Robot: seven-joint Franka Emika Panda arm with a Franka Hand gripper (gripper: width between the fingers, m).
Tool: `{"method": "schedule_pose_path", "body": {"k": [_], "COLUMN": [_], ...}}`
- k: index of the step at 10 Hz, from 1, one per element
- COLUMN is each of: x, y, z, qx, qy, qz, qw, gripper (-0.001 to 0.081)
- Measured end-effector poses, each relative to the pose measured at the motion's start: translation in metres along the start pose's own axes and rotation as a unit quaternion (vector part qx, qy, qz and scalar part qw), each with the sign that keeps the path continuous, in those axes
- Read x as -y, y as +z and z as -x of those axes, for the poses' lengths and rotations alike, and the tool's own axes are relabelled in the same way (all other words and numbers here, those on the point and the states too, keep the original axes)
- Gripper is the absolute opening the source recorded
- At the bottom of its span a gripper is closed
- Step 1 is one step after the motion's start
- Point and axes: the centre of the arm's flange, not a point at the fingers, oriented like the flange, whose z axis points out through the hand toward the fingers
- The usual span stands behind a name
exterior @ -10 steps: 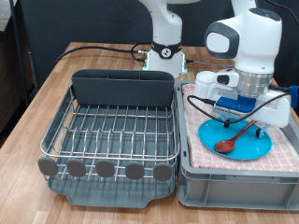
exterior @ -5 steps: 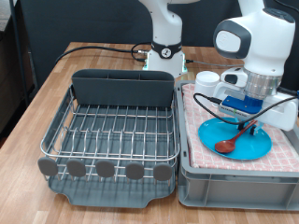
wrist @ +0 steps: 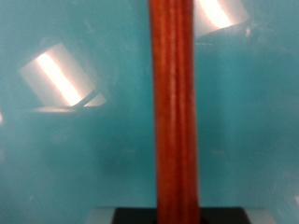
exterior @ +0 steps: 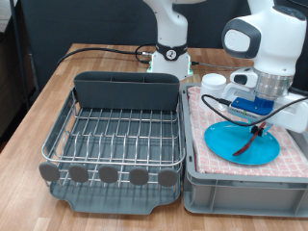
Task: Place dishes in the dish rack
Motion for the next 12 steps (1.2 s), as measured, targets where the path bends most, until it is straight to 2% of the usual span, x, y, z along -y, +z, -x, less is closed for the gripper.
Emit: {"method": "schedule_pose_path", "body": {"k": [3,5,8,10,12], "x": [-0.004,-0.009,-0.024,-0.038,-0.054], "y": [-0.038,-0.061,-0.088,-0.101,-0.113], "z": [-0.008,-0.019,-0.04,-0.054,-0.068], "qx": [0.002,0.013,0.061,0.093,0.11], "qy": [0.009,0.007,0.016,0.044,0.083], "qz": [0.014,0.013,0.008,0.009,0.016], "qw": [0.9999,0.9998,0.998,0.9947,0.9903], "gripper": [0.0077,0.0076,0.0071,0.0071,0.0071]}}
